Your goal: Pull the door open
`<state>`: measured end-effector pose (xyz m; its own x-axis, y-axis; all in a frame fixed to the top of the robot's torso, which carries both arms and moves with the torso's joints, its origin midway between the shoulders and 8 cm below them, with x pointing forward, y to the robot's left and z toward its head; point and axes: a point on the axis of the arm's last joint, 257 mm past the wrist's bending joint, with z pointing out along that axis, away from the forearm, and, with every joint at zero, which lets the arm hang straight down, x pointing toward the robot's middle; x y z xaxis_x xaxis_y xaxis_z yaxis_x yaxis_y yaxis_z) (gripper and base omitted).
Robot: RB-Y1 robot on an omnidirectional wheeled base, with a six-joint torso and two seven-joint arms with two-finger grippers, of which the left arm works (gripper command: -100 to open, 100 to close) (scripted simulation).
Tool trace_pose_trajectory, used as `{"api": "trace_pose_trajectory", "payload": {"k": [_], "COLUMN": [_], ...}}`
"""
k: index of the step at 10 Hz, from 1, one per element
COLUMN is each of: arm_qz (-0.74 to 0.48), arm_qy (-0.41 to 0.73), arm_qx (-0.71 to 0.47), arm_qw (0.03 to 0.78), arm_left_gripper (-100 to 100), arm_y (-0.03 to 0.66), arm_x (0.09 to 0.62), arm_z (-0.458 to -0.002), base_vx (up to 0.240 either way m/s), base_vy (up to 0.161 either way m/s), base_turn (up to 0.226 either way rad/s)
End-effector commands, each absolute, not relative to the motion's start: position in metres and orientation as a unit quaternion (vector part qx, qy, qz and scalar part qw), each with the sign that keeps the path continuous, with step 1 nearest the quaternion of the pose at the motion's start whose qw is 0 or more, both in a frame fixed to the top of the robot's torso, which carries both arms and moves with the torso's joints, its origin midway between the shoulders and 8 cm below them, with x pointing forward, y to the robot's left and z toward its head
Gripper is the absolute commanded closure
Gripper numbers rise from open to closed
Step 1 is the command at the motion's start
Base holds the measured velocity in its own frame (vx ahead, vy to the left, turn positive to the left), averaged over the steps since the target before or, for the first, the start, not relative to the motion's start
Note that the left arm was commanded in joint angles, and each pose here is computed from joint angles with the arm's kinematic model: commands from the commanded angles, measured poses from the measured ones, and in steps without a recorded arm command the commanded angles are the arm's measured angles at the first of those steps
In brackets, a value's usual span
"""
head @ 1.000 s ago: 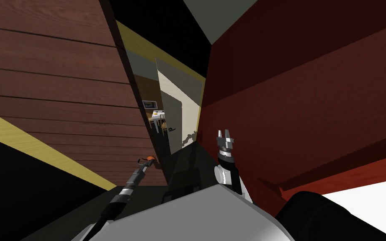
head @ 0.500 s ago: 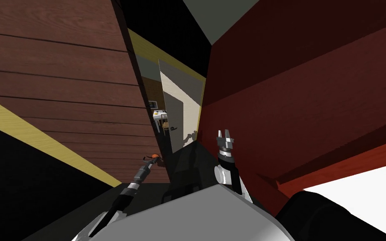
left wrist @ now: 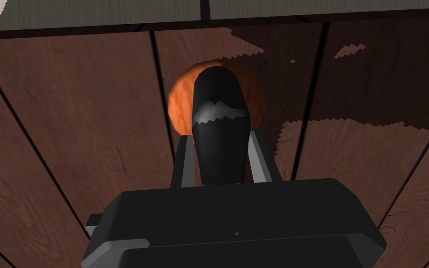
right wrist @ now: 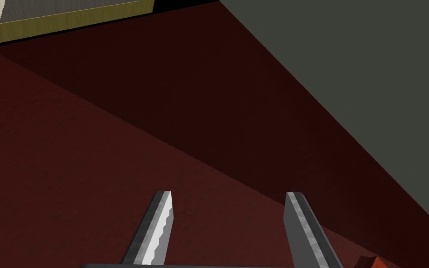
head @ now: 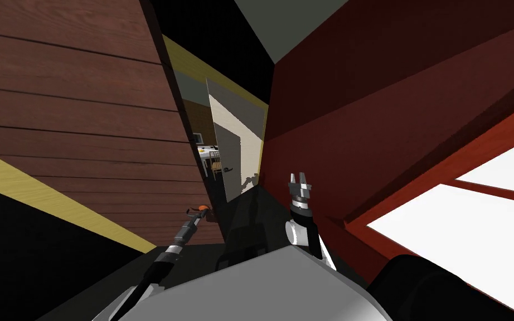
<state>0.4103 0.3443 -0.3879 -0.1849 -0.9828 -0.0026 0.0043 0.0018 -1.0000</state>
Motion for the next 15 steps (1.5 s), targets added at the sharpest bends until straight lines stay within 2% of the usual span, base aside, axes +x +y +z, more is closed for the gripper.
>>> {"api": "trace_pose_trajectory", "payload": {"k": [1, 8, 10, 15], "arm_qz": [-0.546, -0.537, -0.537, -0.526], "arm_qy": [0.545, 0.537, 0.538, 0.527], "arm_qx": [-0.452, -0.46, -0.464, -0.476], "arm_qw": [0.447, 0.459, 0.455, 0.468], "arm_left_gripper": [100, 100, 100, 100], "arm_y": [0.337, 0.355, 0.355, 0.393], "arm_x": [0.402, 0.388, 0.381, 0.357], "arm_z": [-0.393, -0.392, -0.397, -0.397], "base_vx": [-0.221, -0.176, -0.062, -0.162], "base_vy": [0.081, 0.132, 0.029, 0.028], "base_turn": [-0.201, -0.206, -0.138, -0.251]}}
